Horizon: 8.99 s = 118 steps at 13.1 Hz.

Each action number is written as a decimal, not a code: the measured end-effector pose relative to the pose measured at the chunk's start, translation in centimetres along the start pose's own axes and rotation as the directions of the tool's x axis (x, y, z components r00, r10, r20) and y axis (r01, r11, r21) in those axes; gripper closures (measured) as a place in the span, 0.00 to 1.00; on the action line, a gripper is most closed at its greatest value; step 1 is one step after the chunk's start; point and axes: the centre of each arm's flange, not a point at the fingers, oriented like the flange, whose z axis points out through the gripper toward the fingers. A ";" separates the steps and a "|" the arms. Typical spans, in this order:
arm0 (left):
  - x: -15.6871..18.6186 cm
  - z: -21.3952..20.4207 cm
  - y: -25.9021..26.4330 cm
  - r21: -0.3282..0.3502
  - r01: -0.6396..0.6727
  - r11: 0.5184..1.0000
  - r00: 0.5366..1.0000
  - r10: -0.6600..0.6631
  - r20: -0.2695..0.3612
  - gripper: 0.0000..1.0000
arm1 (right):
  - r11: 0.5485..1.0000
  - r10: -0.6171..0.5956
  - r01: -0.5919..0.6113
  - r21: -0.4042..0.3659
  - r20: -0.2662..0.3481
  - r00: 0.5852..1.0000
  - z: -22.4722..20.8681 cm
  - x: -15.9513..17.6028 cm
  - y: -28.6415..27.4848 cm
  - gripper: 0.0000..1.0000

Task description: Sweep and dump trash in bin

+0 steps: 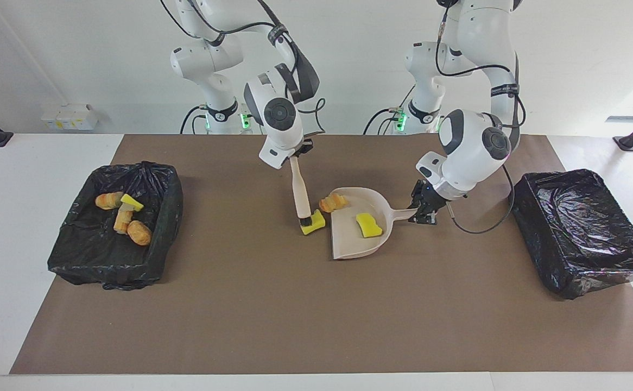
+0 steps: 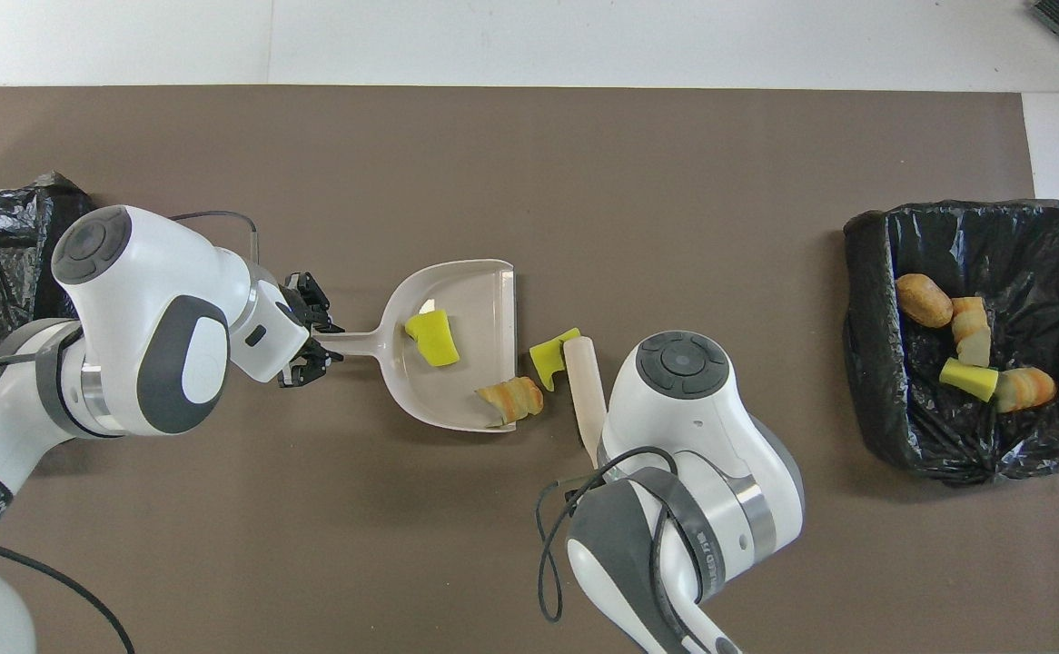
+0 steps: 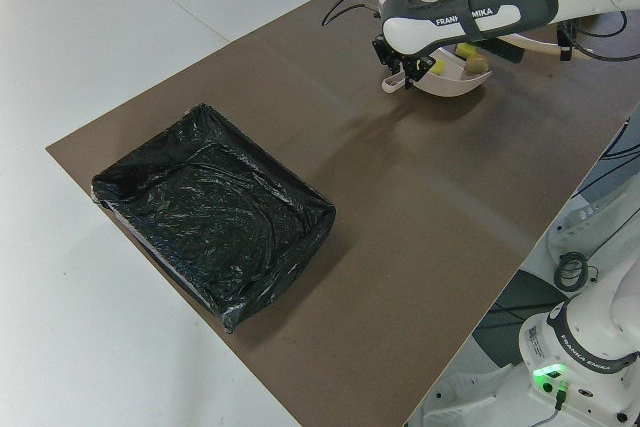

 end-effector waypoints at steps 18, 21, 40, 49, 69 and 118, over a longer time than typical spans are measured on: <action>-2.7 -0.7 -0.3 0.020 0.006 1.000 0.991 -0.008 0.137 0.69 | 0.816 0.157 -0.125 0.564 -0.009 0.988 -11.2 -0.2 -7.8 0.74; -2.8 -0.9 -0.5 0.029 -0.013 0.999 0.984 0.007 0.181 0.69 | 0.922 0.127 -0.091 0.376 -0.073 0.989 -12.6 -0.3 -5.2 0.74; -1.0 -0.1 0.3 0.025 0.066 0.998 0.979 -0.069 0.192 0.69 | 0.924 0.079 -0.063 0.376 -0.025 0.997 -0.5 4.6 -9.8 0.74; -3.0 -0.7 -0.4 0.017 0.022 1.000 0.998 -0.023 0.052 0.69 | 0.937 0.065 -0.074 0.340 0.037 0.997 -10.7 -2.1 -13.3 0.74; -27.4 -21.6 -3.4 0.077 0.093 0.993 0.980 -0.105 0.169 0.69 | 0.992 0.126 -0.127 0.008 0.030 0.992 7.7 -7.9 -10.4 0.74; -17.2 -31.3 -1.5 0.221 0.150 0.964 0.551 -0.267 0.791 0.69 | 0.960 0.256 -0.279 -0.008 -0.370 0.893 -30.6 -10.1 31.5 0.00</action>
